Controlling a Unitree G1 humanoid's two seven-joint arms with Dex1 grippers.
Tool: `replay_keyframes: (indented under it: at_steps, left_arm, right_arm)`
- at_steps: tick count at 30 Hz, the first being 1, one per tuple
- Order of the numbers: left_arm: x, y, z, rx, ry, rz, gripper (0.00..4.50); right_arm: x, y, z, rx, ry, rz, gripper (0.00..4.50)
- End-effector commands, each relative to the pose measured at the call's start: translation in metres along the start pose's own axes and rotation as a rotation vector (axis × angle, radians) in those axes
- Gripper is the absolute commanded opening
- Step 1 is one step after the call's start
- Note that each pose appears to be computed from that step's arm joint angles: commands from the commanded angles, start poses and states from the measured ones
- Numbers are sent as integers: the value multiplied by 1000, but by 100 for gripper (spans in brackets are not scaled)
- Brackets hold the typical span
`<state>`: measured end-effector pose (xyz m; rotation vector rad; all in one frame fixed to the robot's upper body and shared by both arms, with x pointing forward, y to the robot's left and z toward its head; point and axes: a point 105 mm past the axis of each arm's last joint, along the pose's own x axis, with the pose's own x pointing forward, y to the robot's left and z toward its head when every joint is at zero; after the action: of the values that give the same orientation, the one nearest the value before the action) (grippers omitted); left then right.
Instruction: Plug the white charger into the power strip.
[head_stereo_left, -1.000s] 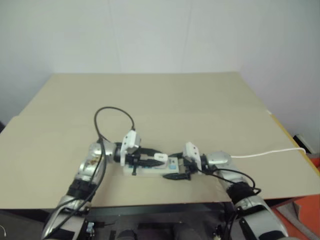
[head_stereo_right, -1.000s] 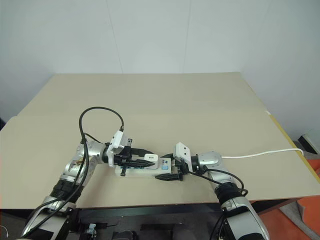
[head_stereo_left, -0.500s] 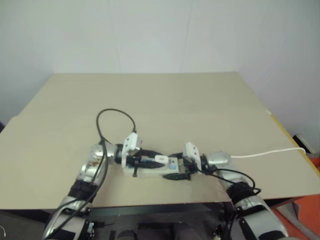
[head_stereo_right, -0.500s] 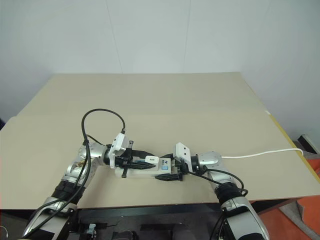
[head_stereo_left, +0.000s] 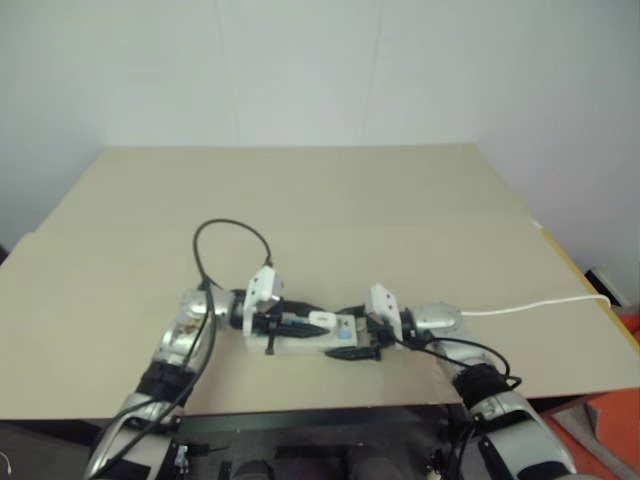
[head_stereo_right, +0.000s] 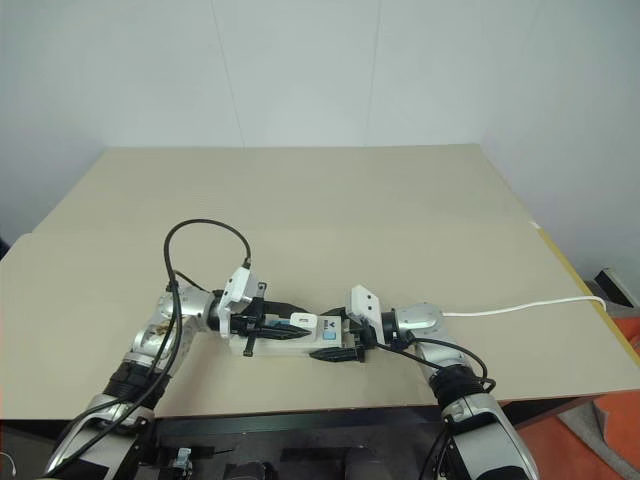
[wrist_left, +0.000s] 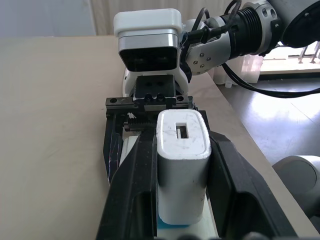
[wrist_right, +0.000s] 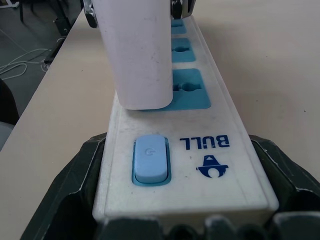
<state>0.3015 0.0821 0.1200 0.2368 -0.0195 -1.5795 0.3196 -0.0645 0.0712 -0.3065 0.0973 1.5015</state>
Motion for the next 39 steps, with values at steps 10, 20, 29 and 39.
replay_keyframes:
  at_steps: [10, 20, 29, 39]
  left_arm:
    - [-16, -10, -36, -94, 109, 6, 101]
    - [-15, -11, -36, -112, 111, -9, 172]
    - [-19, -1, -11, -69, 55, 26, 448]
    - [-74, -7, 54, 61, 89, -26, 450]
  right_arm:
    - [4, 3, -5, 10, 26, 19, 340]
    - [4, 3, -5, 7, 27, 19, 340]
    - [8, 3, -4, 4, 25, 28, 340]
    - [6, 5, -6, 24, 30, 49, 446]
